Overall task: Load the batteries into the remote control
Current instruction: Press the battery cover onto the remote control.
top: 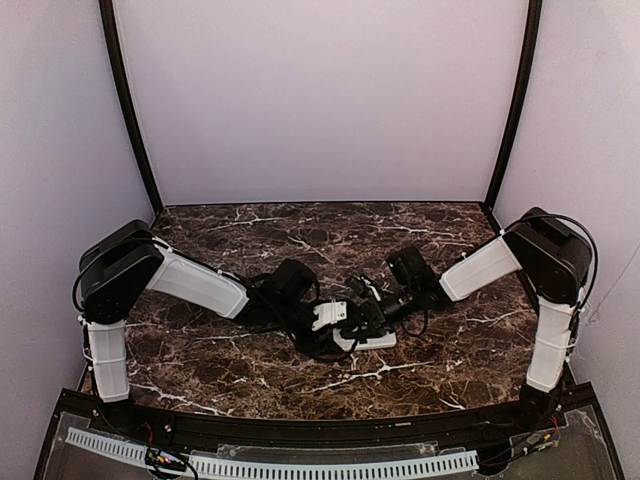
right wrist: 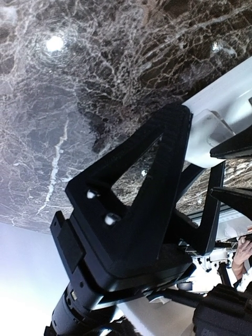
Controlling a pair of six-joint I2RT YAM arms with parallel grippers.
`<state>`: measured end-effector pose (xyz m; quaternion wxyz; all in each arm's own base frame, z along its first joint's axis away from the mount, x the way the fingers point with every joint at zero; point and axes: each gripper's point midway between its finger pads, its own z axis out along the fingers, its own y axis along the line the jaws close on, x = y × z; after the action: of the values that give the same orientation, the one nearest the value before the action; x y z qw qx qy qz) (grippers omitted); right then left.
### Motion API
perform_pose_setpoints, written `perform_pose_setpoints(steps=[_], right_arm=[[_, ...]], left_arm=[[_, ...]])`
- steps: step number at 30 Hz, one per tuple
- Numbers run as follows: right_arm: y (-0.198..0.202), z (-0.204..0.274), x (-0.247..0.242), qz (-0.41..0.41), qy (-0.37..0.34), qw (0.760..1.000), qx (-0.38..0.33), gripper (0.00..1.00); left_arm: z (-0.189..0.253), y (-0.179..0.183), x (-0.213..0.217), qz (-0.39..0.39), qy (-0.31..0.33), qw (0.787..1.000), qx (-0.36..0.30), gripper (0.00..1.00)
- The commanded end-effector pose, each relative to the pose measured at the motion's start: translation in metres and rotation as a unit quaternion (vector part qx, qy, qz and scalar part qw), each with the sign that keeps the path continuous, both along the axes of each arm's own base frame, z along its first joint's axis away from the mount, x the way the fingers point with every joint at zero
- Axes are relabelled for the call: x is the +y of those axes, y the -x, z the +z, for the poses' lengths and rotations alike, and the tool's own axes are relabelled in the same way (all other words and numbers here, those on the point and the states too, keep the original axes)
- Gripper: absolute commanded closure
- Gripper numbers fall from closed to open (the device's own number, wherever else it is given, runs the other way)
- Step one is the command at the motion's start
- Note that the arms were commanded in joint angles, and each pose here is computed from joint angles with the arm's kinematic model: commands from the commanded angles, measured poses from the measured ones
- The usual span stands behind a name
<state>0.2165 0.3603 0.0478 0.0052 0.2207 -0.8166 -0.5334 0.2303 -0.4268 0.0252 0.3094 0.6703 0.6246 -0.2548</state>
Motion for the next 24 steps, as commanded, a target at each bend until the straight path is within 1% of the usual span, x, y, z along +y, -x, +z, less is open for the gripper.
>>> perform_pose_setpoints(steps=[1, 5, 11, 20, 24], right_arm=[[-0.008, 0.019, 0.011, 0.004, -0.028, 0.999, -0.015, 0.82], [-0.009, 0.02, 0.016, 0.005, -0.032, 0.999, -0.014, 0.82], [-0.009, 0.004, 0.018, 0.005, -0.017, 1.0, -0.003, 0.82], [-0.003, -0.03, 0.004, 0.0, 0.038, 0.999, 0.007, 0.84], [0.004, -0.038, -0.003, -0.001, 0.048, 0.999, 0.02, 0.85]], left_arm=[[-0.001, 0.002, 0.0, -0.011, -0.006, 1.0, 0.008, 0.61], [-0.002, 0.002, 0.001, -0.01, -0.006, 1.0, 0.009, 0.61], [-0.001, 0.0, 0.001, -0.008, -0.006, 1.0, 0.009, 0.61], [-0.003, -0.002, 0.003, -0.006, -0.012, 1.0, 0.007, 0.61], [-0.004, -0.005, 0.005, 0.0, -0.016, 1.0, 0.006, 0.59]])
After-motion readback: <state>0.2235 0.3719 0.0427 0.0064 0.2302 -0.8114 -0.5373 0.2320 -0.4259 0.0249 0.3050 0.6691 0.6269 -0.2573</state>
